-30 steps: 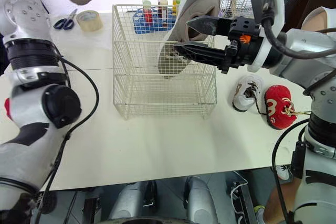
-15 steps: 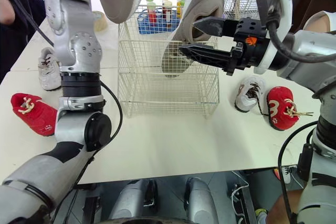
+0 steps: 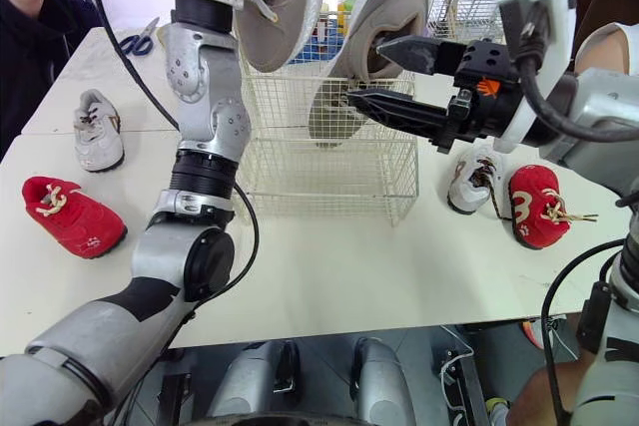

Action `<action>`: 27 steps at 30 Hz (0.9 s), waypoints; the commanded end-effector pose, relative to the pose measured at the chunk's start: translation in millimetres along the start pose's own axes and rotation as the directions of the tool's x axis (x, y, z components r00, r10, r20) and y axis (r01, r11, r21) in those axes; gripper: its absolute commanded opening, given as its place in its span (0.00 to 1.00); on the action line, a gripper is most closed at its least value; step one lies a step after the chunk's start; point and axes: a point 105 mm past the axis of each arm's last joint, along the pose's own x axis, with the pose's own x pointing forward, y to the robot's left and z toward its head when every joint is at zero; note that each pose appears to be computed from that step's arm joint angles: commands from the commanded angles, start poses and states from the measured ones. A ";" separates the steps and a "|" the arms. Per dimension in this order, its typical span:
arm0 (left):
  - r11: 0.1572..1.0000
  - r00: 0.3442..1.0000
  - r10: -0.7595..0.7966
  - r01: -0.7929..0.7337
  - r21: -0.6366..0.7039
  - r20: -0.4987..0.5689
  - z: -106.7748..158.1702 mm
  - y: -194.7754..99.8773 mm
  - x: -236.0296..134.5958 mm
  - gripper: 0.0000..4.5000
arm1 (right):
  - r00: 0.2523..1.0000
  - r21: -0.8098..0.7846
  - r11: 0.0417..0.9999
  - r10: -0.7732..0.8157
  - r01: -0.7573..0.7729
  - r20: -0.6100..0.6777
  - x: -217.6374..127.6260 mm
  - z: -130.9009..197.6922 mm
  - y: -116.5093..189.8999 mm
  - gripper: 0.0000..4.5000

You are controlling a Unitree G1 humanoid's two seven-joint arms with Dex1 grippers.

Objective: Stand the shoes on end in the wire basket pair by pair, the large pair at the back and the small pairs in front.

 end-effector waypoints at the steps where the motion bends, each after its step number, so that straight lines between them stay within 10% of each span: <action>1: 0.996 0.994 -0.058 0.051 0.074 0.094 13.1 -16.2 6.3 0.01 | 0.999 -0.039 0.999 -0.023 0.024 0.026 -7.1 12.1 2.6 0.79; 27: 0.966 0.978 0.158 -0.125 0.225 -0.136 -40.1 1.8 -86.6 0.01 | 1.000 -0.019 1.000 0.002 -0.002 0.010 -4.0 6.9 0.5 0.79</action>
